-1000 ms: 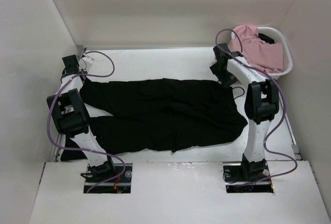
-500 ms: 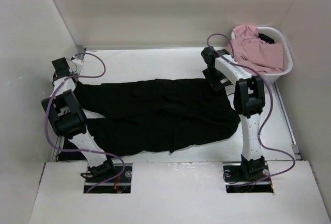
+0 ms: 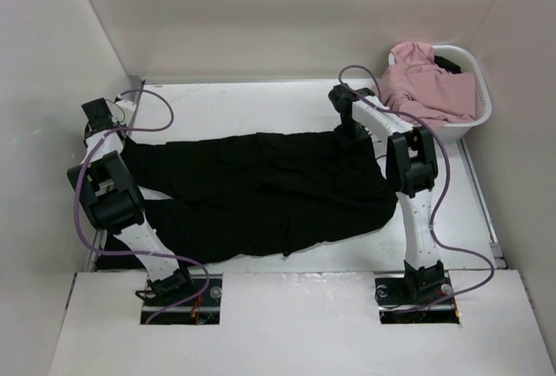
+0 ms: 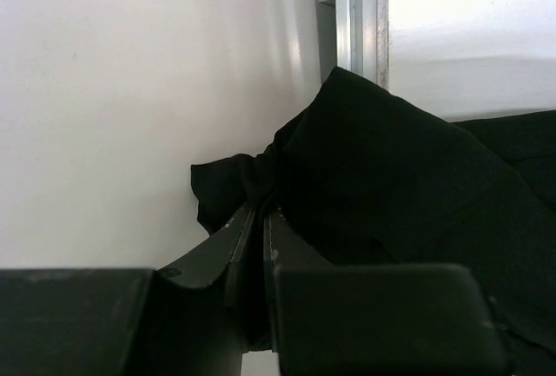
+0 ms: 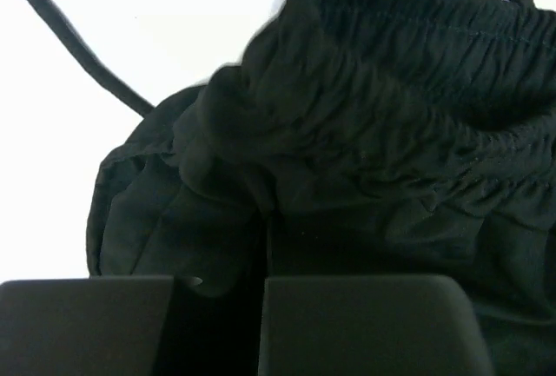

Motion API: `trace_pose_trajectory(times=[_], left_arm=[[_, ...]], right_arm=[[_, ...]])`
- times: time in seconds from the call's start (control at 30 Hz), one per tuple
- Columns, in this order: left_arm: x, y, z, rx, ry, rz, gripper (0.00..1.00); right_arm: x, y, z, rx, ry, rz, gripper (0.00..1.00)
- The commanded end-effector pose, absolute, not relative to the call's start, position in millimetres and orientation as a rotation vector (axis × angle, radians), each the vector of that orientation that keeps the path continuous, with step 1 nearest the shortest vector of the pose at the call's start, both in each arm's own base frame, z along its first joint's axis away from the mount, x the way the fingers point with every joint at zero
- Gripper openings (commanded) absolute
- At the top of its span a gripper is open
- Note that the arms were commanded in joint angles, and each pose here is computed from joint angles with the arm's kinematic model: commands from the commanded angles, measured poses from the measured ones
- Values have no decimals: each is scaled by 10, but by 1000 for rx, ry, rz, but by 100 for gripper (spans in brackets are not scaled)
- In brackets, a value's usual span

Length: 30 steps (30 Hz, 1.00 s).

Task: Fold and stack the trousers
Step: Fold the trousers

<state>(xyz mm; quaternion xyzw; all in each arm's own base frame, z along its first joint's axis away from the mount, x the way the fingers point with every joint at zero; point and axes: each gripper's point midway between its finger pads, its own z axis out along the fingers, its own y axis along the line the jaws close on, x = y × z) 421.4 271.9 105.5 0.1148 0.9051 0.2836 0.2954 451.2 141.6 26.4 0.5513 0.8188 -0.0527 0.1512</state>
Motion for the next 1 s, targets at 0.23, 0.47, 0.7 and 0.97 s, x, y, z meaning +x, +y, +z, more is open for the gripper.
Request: trace_pose_trajectory(times=[0.23,0.47,0.7,0.97], left_arm=[[4735,2858,2250,371,2094,871,4],[4660,2496,3058,460,1918,934,4],[3705,2069,2708,657,1971,951,5],[2363,1465,1432,909,2239,804,3]], right_arm=[[5113,1011,1783,1069,2055,9,0],[4465,687,2517,929,1806,142,0],[3793,880,1939,870,1864,411,17],[2723,843,1360,1170,1857,603,78]])
